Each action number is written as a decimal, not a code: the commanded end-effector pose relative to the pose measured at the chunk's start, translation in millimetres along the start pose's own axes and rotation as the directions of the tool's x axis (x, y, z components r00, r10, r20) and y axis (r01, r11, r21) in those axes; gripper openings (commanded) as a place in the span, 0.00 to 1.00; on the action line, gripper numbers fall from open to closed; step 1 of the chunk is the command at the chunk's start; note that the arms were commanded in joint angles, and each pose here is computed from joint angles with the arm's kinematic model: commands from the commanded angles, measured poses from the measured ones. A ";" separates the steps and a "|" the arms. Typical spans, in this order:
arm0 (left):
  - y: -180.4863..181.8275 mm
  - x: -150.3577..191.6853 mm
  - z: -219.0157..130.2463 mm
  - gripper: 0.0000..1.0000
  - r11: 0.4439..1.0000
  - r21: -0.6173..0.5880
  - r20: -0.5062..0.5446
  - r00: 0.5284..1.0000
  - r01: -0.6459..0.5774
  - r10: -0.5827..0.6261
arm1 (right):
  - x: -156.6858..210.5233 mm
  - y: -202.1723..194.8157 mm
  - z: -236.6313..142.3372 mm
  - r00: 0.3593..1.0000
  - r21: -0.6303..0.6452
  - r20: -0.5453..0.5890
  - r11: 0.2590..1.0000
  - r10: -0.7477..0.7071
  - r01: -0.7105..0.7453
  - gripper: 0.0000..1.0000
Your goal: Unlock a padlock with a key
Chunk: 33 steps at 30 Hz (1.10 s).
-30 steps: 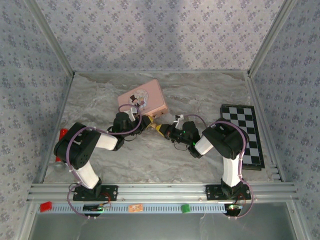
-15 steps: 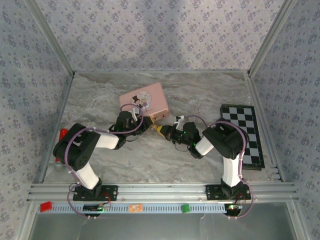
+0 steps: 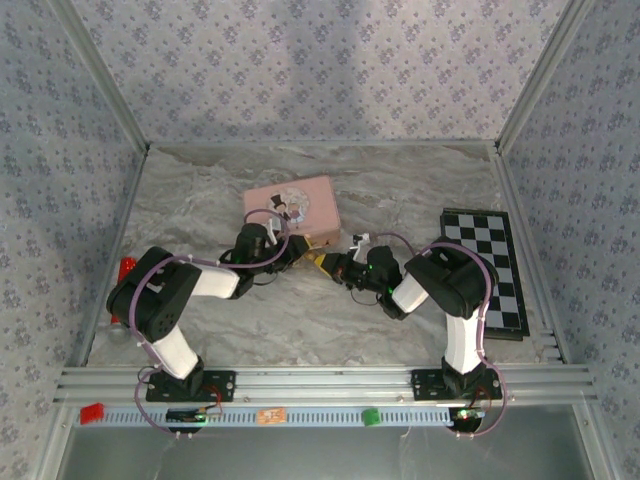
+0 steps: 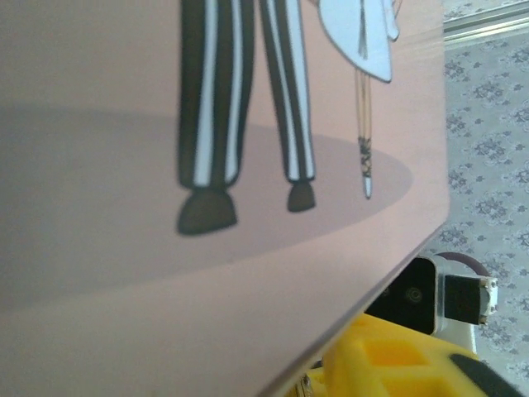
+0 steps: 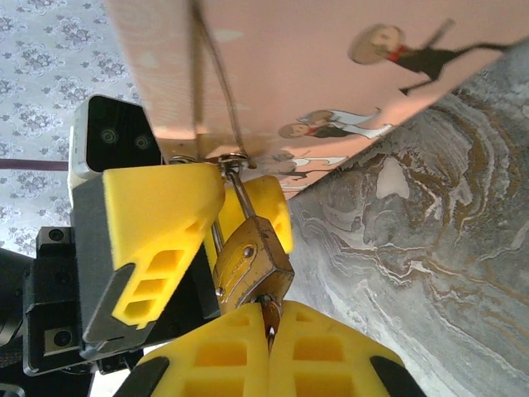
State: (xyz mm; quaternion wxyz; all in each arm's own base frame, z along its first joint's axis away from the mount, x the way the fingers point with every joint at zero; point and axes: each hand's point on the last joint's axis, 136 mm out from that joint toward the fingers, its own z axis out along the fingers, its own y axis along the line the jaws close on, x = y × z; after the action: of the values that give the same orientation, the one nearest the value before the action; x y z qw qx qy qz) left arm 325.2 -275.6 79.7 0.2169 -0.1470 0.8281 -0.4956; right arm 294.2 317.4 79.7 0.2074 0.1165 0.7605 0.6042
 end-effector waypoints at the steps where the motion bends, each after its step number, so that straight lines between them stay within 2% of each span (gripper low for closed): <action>1: 1.6 22.8 0.4 0.43 0.997 -0.039 -0.098 0.993 0.061 -0.065 | -3.0 26.2 0.2 0.996 -0.084 0.019 0.993 -0.087 0.088 0.00; 6: 17.2 22.6 -5.4 0.65 0.990 -0.117 -0.071 0.993 0.084 -0.092 | 1.0 20.3 -0.7 0.997 -0.068 0.016 0.995 -0.079 0.079 0.00; 11: 17.6 21.7 -7.7 0.75 0.987 -0.099 -0.047 0.990 0.125 -0.130 | 10.6 18.8 1.4 0.997 -0.064 -0.004 0.995 -0.075 0.075 0.00; 13: 19.0 21.5 -9.4 0.76 0.985 -0.089 -0.032 0.988 0.145 -0.149 | 13.5 15.7 1.3 0.997 -0.057 -0.012 0.996 -0.072 0.071 0.00; 20: 15.6 29.7 -9.0 0.57 0.984 -0.057 -0.040 0.984 0.169 -0.171 | 25.7 14.7 3.8 0.998 -0.051 -0.034 0.997 -0.058 0.056 0.00; 33: 33.7 39.6 -19.1 0.58 0.974 -0.094 -0.007 0.978 0.208 -0.210 | 36.9 17.6 6.6 0.996 -0.042 -0.070 0.998 -0.047 0.044 0.00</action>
State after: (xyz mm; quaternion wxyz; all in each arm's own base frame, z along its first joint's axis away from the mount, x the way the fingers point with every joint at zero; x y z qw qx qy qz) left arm 301.2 -275.9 86.1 0.2062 -0.1880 0.8090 -0.5174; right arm 270.1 334.9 74.1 0.1984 0.0952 0.7691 0.6000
